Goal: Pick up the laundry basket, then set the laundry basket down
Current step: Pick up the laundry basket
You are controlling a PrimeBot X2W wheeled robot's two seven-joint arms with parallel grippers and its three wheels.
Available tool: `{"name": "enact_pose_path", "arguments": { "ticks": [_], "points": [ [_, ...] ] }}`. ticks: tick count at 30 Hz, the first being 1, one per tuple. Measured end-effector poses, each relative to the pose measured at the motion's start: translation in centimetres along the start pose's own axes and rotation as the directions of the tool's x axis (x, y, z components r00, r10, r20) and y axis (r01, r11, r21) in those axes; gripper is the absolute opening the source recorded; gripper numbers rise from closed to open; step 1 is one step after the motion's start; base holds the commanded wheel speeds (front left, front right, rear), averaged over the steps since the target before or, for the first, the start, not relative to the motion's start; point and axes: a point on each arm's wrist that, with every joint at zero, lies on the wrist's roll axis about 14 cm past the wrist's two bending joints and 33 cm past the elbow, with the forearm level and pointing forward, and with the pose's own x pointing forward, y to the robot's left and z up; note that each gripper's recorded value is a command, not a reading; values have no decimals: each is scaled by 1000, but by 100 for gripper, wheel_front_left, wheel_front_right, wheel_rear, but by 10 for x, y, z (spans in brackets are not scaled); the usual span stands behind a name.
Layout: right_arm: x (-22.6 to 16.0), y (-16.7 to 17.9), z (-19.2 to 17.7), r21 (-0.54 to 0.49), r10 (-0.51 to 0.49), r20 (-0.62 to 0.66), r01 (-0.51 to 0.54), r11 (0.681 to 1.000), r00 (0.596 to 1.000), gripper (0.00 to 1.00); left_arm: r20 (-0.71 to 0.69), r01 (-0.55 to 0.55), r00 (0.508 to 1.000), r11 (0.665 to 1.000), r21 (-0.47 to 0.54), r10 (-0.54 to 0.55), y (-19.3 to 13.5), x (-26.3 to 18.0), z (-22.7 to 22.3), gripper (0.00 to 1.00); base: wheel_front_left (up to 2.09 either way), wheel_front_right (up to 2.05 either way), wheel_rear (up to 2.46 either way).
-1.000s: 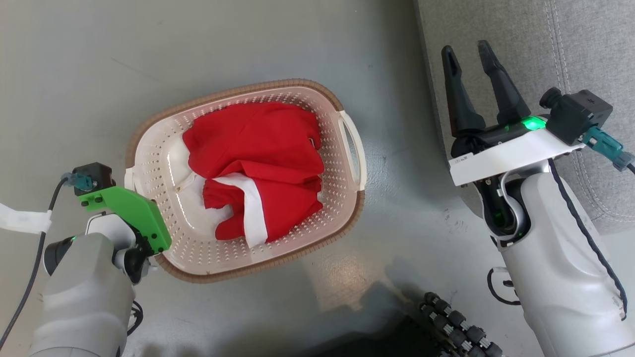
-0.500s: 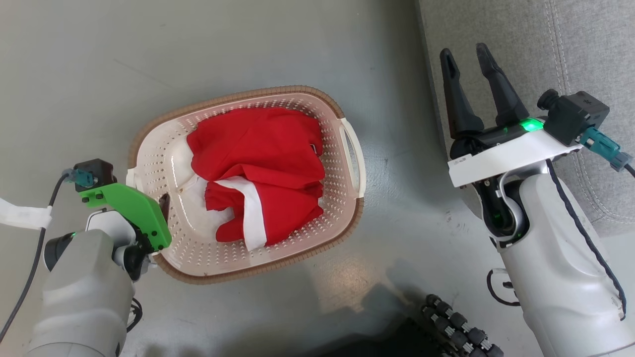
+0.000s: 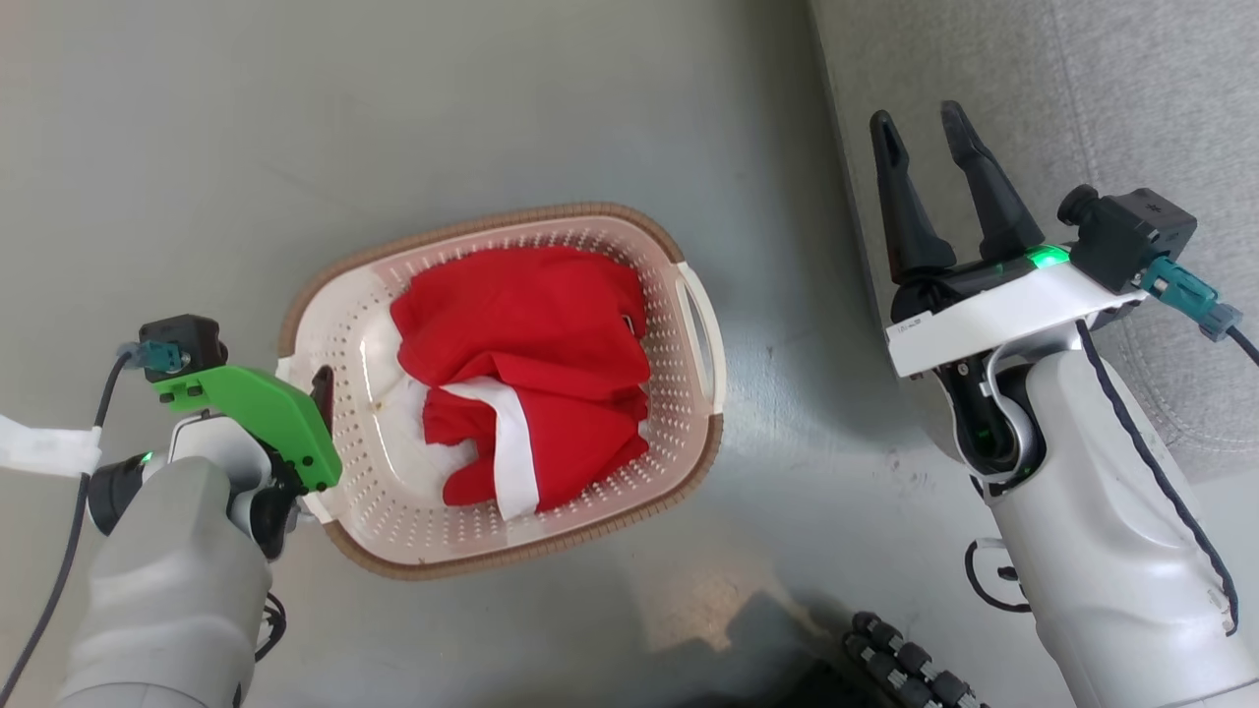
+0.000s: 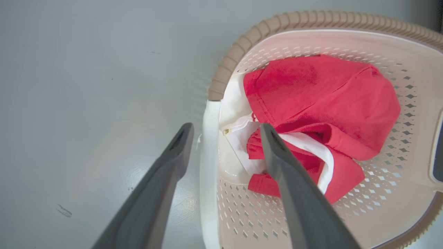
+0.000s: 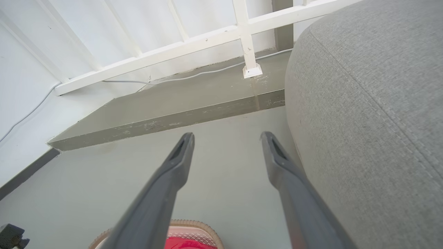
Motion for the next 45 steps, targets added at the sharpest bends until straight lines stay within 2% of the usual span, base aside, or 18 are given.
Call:
{"name": "enact_pose_path", "arguments": {
  "ticks": [12,24,31,34,39,45],
  "points": [
    [-10,12,35,7,22,77,-23,1000,997,100,185,35,982,998,61,-45,-24,-35,30,100,0,0,0],
    [-38,25,63,21,39,141,-42,999,989,100,442,52,890,987,150,-114,-51,-96,76,100,0,0,0],
    [-61,26,67,12,46,150,-48,999,988,100,533,41,836,985,170,-127,-57,-134,86,100,0,0,0],
    [-70,31,70,8,60,158,-62,998,986,100,569,38,814,988,148,-116,-55,-151,88,100,0,0,0],
    [-84,42,78,6,87,185,-90,996,979,100,638,34,761,990,135,-113,-53,-182,96,100,0,0,0],
    [-101,51,81,1,111,203,-114,993,973,100,764,36,624,983,180,-163,-67,-235,130,100,0,0,0]
  ]
}}
